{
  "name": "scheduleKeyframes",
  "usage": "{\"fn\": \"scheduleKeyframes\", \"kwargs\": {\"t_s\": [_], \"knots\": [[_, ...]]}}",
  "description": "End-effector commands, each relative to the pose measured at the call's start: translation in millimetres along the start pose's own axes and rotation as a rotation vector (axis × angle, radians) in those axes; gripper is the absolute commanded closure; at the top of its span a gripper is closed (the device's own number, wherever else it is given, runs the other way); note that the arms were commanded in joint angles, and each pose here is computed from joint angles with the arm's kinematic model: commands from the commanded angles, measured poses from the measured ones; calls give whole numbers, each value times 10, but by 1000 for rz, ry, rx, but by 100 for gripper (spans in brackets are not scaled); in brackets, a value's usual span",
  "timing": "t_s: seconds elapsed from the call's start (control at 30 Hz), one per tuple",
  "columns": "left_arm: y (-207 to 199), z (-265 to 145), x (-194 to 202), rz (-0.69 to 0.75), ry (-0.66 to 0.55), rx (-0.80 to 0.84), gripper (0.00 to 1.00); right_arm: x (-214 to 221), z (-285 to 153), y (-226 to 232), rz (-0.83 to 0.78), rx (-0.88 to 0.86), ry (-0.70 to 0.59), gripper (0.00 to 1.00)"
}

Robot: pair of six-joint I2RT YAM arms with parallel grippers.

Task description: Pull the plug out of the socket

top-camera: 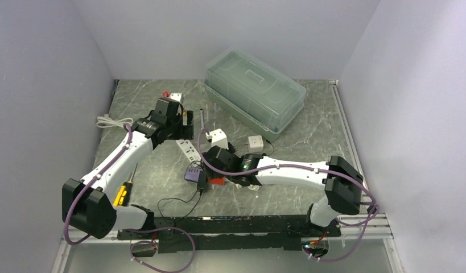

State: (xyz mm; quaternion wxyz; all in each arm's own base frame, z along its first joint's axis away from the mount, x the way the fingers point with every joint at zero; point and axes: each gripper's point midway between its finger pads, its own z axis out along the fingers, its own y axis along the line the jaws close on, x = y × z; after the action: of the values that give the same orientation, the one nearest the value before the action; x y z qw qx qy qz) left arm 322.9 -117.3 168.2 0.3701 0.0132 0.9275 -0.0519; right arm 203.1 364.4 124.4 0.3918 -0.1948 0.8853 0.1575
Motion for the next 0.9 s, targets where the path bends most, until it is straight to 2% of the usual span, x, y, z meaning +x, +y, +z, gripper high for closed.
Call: {"fn": "scheduleKeyframes", "kwargs": {"t_s": [0.0,0.13,0.27,0.43,0.7,0.87], "knots": [[-105,-73,-69,-15,-5,48,2,-146,-88,-25,-47,0,-35,27],[-202,-85,132,-14,46,123,3,-243,-217,-112,-28,-1,-56,19],[-405,-114,392,-15,125,263,5,-284,-362,-194,57,19,-65,19],[-624,-130,693,-41,248,402,13,-214,-464,-254,197,59,-54,21],[-726,-132,1115,-125,453,481,21,-112,-468,-161,333,97,-28,21],[-672,-151,1259,-144,499,467,28,-114,-383,-98,342,130,-16,23]]}}
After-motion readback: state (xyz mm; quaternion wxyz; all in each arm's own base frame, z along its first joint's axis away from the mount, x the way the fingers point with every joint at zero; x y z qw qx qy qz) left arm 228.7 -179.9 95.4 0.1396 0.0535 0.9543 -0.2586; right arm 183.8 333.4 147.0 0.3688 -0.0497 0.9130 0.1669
